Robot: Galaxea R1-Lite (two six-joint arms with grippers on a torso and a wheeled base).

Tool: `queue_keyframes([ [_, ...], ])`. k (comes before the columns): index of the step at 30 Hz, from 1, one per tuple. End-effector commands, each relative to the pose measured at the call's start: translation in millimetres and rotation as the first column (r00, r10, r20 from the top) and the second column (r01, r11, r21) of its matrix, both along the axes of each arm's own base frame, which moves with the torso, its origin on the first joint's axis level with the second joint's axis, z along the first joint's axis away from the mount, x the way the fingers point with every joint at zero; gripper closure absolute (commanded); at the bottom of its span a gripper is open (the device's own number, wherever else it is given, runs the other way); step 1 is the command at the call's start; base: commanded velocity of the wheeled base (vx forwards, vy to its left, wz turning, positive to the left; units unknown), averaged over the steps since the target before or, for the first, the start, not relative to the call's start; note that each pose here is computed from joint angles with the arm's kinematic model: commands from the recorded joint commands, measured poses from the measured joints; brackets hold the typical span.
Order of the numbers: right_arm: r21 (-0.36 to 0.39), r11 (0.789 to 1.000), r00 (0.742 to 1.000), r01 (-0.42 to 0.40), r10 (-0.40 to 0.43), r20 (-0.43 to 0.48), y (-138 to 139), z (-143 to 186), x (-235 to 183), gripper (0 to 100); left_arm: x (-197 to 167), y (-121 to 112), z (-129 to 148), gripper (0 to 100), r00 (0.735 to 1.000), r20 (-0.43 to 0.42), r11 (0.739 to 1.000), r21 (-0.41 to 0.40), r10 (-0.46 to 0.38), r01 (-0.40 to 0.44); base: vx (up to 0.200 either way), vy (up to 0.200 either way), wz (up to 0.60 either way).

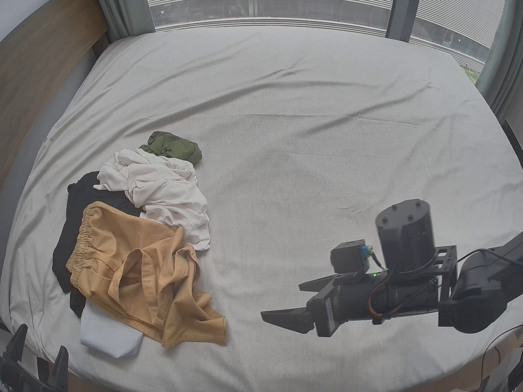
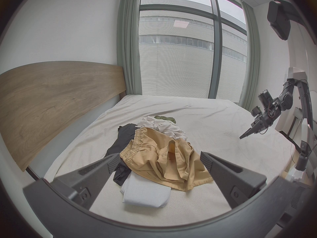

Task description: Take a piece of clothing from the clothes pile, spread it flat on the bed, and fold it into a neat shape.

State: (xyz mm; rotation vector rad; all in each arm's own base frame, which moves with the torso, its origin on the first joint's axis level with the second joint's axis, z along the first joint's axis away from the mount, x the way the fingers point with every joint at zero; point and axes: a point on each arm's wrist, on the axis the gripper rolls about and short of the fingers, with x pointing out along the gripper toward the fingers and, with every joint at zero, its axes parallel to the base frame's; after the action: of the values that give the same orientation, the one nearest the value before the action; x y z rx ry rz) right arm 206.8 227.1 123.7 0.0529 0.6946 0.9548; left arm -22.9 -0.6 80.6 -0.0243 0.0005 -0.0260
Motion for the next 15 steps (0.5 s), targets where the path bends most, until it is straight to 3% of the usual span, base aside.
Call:
queue_keyframes([
  [1, -0.038, 0.999, 0.999, -0.026, 0.025, -0.039, 22, -22, 10, 0, 0, 0, -5, 0, 1.000, -0.001, 1.000, 0.000, 0.000, 0.000, 0.000, 0.000, 0.00],
  [8, -0.075, 0.996, 0.997, -0.047, 0.042, -0.071, 40, -45, 16, 0, 0, 0, -5, 0, 1.000, -0.001, 1.000, 0.000, 0.000, 0.000, 0.000, 0.000, 0.00],
  [15, -0.063, 0.996, 0.997, -0.066, 0.062, -0.053, 64, -71, 24, 0, 0, 0, -5, 0, 1.000, -0.001, 1.000, -0.003, 0.000, 0.000, 0.000, 0.000, 0.00],
])
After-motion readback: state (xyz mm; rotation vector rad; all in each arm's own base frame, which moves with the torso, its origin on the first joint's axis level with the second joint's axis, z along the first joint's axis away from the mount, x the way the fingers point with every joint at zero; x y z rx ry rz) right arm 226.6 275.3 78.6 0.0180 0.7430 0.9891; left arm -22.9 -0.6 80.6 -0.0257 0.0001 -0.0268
